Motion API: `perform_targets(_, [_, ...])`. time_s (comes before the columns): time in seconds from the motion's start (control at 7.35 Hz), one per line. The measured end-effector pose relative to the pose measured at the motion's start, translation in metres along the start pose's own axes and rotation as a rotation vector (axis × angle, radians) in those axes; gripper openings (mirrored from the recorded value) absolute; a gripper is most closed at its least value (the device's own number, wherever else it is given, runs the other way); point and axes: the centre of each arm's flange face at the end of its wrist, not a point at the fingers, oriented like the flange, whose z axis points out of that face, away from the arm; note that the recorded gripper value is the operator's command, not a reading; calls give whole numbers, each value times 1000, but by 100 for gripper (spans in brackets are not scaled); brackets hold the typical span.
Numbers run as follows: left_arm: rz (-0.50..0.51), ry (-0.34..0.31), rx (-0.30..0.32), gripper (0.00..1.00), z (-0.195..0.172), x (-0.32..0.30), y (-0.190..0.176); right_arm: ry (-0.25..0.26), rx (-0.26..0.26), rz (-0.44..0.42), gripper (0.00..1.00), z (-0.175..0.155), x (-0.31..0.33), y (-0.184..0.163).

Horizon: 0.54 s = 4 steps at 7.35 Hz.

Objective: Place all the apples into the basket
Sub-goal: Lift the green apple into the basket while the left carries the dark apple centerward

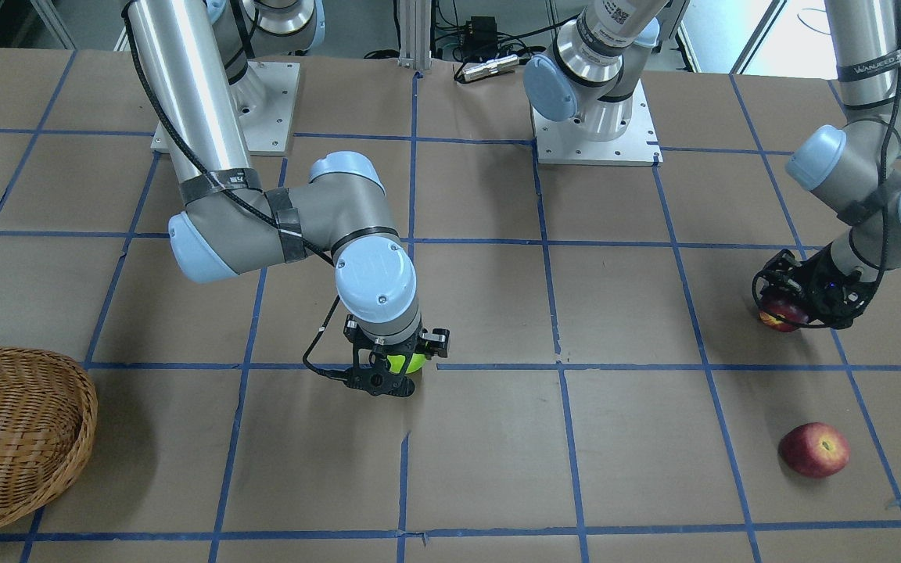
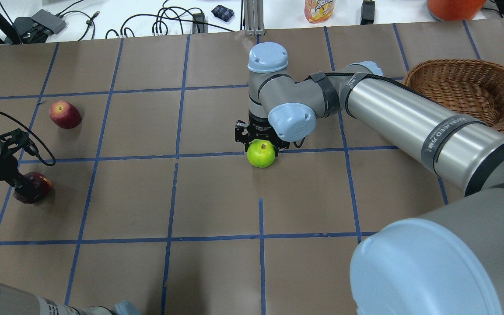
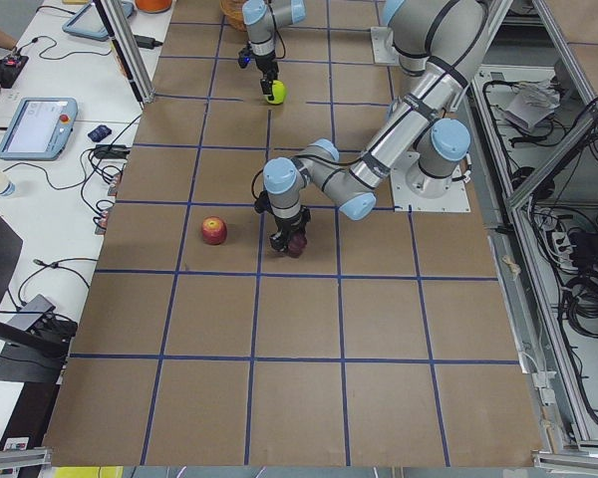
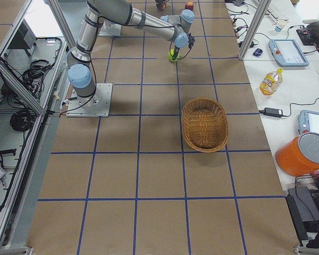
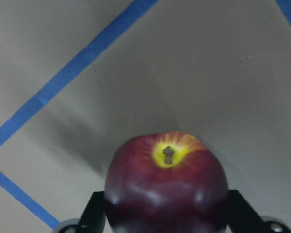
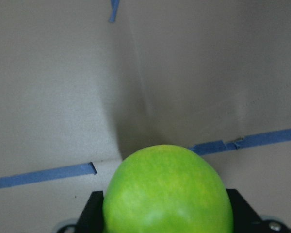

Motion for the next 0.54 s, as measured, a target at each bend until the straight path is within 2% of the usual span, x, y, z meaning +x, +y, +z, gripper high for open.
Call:
perform_targets(0.27, [-38,1,5,27,-2,1,-7,-15,48,-29,0,-56,24,-4])
perform_targets(0.41, [-108,-1,8,27,-14,9,-19,-18,58,-7,0,-91,59,-21])
perform_targets(0.54, [-171,0,8,27,-30,28,-48,-18,66,12,0,-124,107,-46])
